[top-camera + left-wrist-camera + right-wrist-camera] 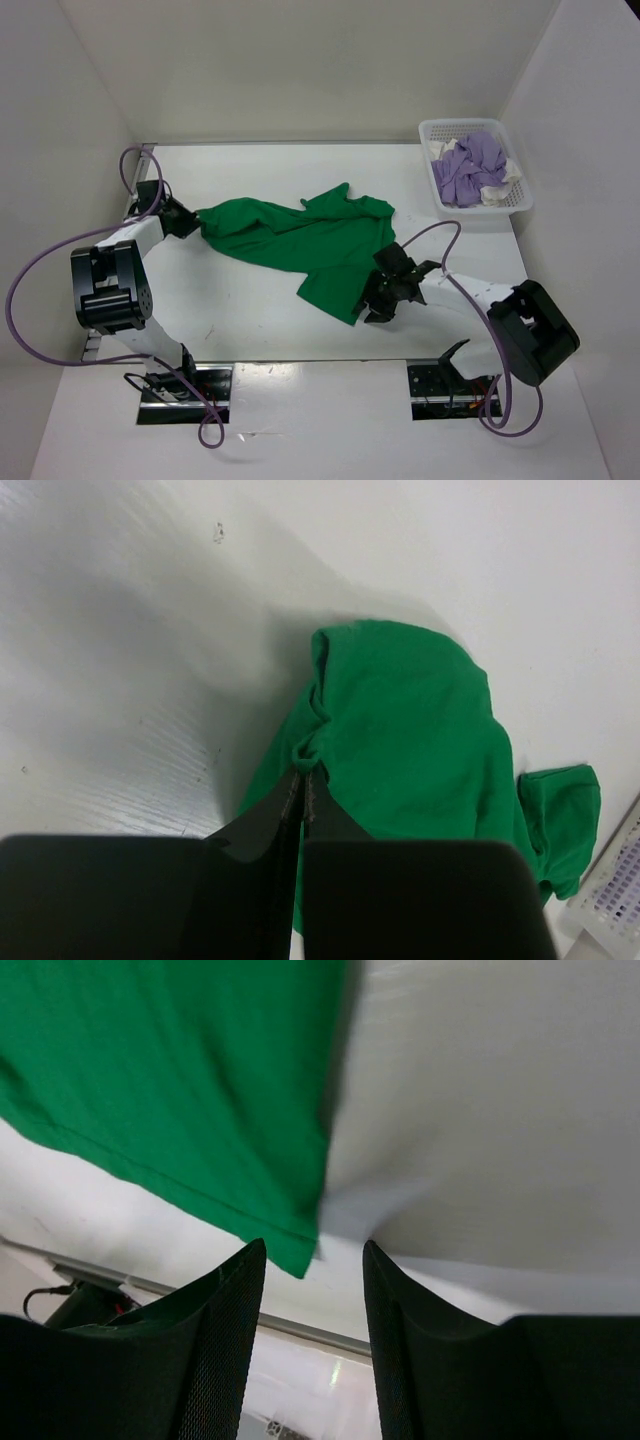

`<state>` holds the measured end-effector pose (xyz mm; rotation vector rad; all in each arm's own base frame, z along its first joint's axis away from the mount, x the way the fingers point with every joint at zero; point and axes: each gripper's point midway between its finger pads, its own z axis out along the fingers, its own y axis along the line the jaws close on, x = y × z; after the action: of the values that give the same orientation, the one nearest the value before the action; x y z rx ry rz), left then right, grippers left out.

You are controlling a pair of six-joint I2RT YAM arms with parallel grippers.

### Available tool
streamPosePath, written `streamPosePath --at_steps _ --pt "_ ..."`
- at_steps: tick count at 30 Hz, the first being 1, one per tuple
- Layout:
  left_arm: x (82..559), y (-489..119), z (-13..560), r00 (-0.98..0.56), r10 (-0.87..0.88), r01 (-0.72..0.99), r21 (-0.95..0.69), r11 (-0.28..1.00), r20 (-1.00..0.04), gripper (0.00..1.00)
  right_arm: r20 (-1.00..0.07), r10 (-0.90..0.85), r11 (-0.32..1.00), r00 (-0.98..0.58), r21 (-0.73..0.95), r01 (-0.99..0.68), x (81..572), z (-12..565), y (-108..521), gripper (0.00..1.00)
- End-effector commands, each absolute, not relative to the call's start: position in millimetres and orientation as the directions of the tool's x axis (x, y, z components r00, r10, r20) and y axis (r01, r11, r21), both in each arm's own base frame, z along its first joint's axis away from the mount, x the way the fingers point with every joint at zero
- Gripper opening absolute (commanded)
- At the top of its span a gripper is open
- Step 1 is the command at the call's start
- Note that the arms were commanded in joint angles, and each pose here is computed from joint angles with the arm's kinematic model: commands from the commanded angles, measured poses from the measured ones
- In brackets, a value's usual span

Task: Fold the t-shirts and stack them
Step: Flatten out the tshirt

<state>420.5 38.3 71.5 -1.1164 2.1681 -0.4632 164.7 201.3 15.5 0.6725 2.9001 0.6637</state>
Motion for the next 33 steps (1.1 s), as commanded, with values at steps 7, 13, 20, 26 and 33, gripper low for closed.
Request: streamPosePath --at_steps 7,13,20,26,33 --pt "405 34 76 -0.455 -0.789 -0.558 -0.559 0.614 -0.413 0.00 0.030 0.403 0.804 -0.915 0.467 0.369 161 -7 210 0.39" --pt "392 35 76 -0.453 -0.785 -0.569 -0.540 0.620 -0.423 0.00 -0.034 0.455 0.788 -0.890 0.480 0.385 173 1 205 0.12" --pt "374 33 84 -0.464 -0.773 -0.569 -0.523 0.635 -0.433 0.00 -0.209 0.457 0.796 -0.864 0.530 0.293 212 61 209 0.00" --pt "359 37 132 -0.468 -0.715 -0.522 -0.491 0.698 -0.519 0.00 -0.412 0.499 0.771 -0.762 0.613 0.174 263 174 181 0.00" --pt "354 36 265 -0.362 -0.647 -0.376 -0.530 0.760 -0.671 0.00 -0.688 0.498 0.811 -0.528 0.585 0.002 317 347 132 0.00"
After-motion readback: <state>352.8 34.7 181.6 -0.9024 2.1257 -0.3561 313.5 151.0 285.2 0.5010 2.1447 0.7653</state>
